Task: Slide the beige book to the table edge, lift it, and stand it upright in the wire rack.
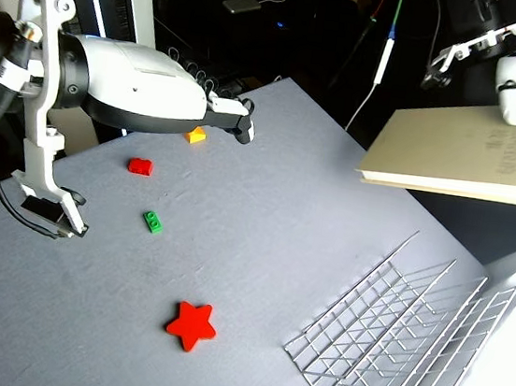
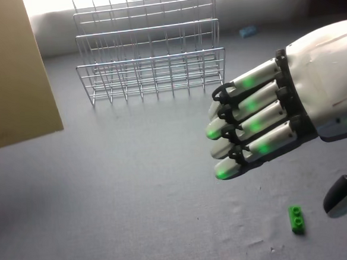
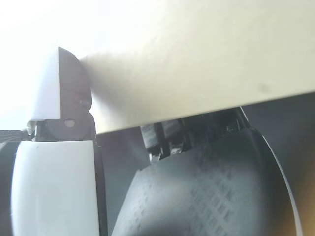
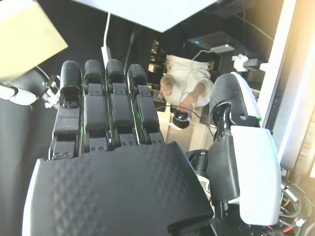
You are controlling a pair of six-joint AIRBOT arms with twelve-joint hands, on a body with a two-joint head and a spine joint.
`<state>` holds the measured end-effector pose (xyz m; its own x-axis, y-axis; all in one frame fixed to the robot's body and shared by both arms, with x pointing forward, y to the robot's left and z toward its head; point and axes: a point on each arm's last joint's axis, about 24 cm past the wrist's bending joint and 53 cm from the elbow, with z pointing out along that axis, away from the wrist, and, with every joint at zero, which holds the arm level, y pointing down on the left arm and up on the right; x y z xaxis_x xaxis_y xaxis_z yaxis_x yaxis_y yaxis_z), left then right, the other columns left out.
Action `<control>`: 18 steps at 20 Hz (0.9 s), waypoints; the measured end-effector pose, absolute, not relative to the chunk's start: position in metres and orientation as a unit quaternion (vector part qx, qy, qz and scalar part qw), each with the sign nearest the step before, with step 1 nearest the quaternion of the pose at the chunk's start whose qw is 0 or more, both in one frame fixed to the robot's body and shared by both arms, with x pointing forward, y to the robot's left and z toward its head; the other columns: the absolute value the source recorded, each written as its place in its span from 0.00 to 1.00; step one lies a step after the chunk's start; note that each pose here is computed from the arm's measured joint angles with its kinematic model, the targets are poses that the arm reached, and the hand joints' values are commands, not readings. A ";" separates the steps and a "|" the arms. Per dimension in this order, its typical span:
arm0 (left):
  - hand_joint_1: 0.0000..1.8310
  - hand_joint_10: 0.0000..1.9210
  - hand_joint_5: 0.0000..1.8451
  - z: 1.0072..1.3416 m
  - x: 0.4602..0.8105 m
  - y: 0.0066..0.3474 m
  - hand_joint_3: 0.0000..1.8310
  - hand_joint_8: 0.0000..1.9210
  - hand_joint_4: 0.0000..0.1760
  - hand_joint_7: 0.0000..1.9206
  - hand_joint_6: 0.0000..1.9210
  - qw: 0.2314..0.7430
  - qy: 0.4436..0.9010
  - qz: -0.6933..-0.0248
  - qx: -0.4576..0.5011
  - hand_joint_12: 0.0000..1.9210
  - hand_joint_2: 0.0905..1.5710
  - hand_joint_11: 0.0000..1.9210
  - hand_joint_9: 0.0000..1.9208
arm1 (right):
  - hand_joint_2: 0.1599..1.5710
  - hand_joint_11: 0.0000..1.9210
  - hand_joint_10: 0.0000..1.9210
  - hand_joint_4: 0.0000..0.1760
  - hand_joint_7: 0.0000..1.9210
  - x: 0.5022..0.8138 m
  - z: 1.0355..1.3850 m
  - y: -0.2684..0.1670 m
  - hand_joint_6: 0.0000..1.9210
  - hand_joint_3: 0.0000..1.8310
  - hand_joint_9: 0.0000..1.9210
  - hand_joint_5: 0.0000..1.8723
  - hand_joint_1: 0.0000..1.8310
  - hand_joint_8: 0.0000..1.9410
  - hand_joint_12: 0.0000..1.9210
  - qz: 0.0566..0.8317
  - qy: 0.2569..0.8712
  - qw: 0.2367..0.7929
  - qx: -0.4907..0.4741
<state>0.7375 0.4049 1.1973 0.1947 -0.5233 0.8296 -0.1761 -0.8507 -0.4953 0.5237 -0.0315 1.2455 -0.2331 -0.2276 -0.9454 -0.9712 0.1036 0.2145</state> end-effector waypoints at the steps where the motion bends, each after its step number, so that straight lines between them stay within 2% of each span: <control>1: 0.74 0.76 0.43 1.201 0.738 0.405 0.00 0.72 0.00 0.39 0.60 0.145 0.225 -0.598 -0.756 0.73 0.75 0.36 0.40 | 0.68 0.00 0.00 0.00 0.15 0.524 1.246 -0.033 0.00 0.00 0.14 0.14 0.15 0.00 0.36 0.470 0.629 0.396 -0.476; 3: 0.73 0.76 0.43 1.210 0.740 0.405 0.00 0.75 0.00 0.35 0.61 0.141 0.214 -0.613 -0.747 0.73 0.76 0.38 0.40 | 0.68 0.00 0.00 0.00 0.15 0.523 1.247 -0.036 0.00 0.00 0.15 0.16 0.15 0.00 0.40 0.473 0.628 0.398 -0.473; 7: 0.74 0.77 0.42 1.233 0.744 0.406 0.00 0.73 0.00 0.38 0.61 0.131 0.187 -0.649 -0.726 0.75 0.76 0.37 0.40 | 0.69 0.00 0.00 0.00 0.13 0.523 1.252 -0.038 0.00 0.00 0.13 0.14 0.16 0.00 0.37 0.481 0.619 0.407 -0.469; 9: 0.73 0.77 0.42 1.244 0.746 0.403 0.00 0.74 0.00 0.37 0.62 0.141 0.198 -0.666 -0.706 0.74 0.76 0.37 0.39 | 0.70 0.00 0.00 0.00 0.13 0.522 1.251 -0.039 0.00 0.00 0.13 0.14 0.14 0.00 0.36 0.480 0.620 0.406 -0.469; 11: 0.74 0.76 0.43 1.258 0.747 0.394 0.00 0.74 0.00 0.37 0.62 0.151 0.216 -0.686 -0.678 0.72 0.76 0.38 0.39 | 0.69 0.00 0.01 0.00 0.15 0.521 1.251 -0.039 0.00 0.00 0.15 0.15 0.16 0.00 0.39 0.482 0.619 0.404 -0.470; 15: 0.73 0.78 0.37 1.290 0.760 0.379 0.00 0.72 0.00 0.39 0.66 0.158 0.221 -0.728 -0.630 0.75 0.77 0.37 0.39 | 0.69 0.00 0.00 0.00 0.15 0.521 1.251 -0.039 0.00 0.00 0.15 0.15 0.15 0.00 0.38 0.482 0.619 0.404 -0.470; 18: 0.73 0.77 0.41 1.305 0.769 0.375 0.00 0.74 0.00 0.37 0.62 0.168 0.220 -0.742 -0.611 0.73 0.76 0.36 0.39 | 0.69 0.00 0.00 0.00 0.14 0.521 1.251 -0.040 0.00 0.00 0.14 0.15 0.16 0.00 0.38 0.482 0.620 0.404 -0.470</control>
